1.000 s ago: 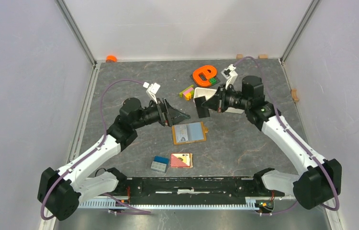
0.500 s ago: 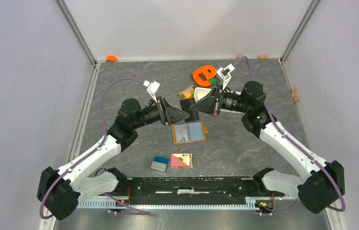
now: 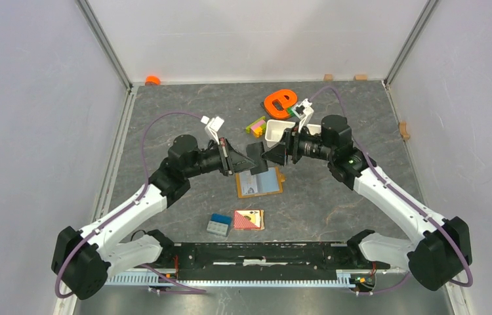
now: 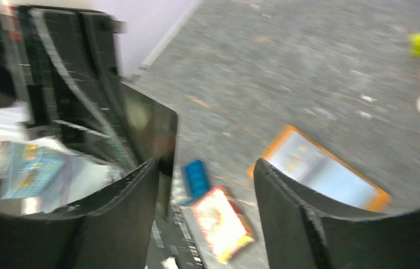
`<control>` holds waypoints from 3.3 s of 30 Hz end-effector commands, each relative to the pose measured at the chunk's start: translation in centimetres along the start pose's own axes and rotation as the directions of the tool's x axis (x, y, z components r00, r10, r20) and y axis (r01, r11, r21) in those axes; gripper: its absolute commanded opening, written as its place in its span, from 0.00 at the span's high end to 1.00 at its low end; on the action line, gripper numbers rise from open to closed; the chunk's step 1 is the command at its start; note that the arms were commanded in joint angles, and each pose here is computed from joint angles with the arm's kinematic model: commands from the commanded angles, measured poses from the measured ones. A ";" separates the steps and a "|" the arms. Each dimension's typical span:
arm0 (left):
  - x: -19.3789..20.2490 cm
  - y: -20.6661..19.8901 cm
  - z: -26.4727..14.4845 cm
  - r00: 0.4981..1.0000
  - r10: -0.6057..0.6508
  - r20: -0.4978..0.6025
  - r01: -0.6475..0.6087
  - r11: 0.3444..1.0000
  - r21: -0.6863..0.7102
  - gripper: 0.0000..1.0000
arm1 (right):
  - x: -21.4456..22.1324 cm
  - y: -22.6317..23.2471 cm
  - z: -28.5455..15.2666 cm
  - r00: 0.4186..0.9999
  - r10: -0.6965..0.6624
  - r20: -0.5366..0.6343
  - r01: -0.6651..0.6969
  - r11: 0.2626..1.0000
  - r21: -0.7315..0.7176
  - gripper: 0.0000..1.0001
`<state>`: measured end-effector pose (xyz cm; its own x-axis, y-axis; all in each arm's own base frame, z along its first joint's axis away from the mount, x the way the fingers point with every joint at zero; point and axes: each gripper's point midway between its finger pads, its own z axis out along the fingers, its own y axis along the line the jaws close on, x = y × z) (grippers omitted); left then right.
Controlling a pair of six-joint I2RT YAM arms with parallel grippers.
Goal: Put the credit cards into the card holder
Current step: Pick up the credit card from the storage box, then insert the credit card into the card holder.
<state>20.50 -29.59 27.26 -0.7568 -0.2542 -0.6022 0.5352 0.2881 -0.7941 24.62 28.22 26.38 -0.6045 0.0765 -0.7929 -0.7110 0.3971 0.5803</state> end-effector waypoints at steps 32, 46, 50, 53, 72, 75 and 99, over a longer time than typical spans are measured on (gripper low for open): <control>8.8 17.8 1.7 0.907 -0.294 -0.303 0.130 0.877 -0.462 0.98 | 13.0 -16.9 1.5 0.940 -0.191 -0.282 0.340 0.542 0.768 0.39; 10.1 19.3 2.8 0.874 -0.382 -0.300 0.208 0.853 -0.479 0.98 | 13.8 -19.4 -0.1 0.944 -0.148 -0.294 0.329 0.397 0.857 0.87; 10.1 19.3 2.9 0.875 -0.384 -0.294 0.213 0.852 -0.478 0.98 | 14.0 -19.5 -0.1 0.945 -0.142 -0.293 0.326 0.397 0.858 1.00; 10.5 19.5 2.9 0.867 -0.407 -0.289 0.234 0.842 -0.486 0.98 | 14.1 -19.5 0.0 0.947 -0.138 -0.291 0.322 0.403 0.857 1.00; 11.9 20.6 2.9 0.812 -0.520 -0.266 0.336 0.788 -0.516 0.98 | 14.9 -19.6 -0.4 0.939 -0.105 -0.328 0.342 0.394 0.853 1.00; 11.9 20.8 2.8 0.810 -0.528 -0.256 0.346 0.781 -0.520 0.98 | 14.9 -19.7 -0.4 0.938 -0.104 -0.331 0.345 0.392 0.853 1.00; 11.8 22.1 2.9 0.786 -0.582 -0.207 0.412 0.744 -0.526 0.98 | 15.0 -19.8 -0.4 0.934 -0.096 -0.345 0.355 0.381 0.854 1.00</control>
<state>24.34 -28.84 3.11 -0.9877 -0.1534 -0.0304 -0.0689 0.6015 -0.7959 28.75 20.58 2.29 -0.6296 -0.3068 -0.7138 -0.2044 0.9518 -0.2288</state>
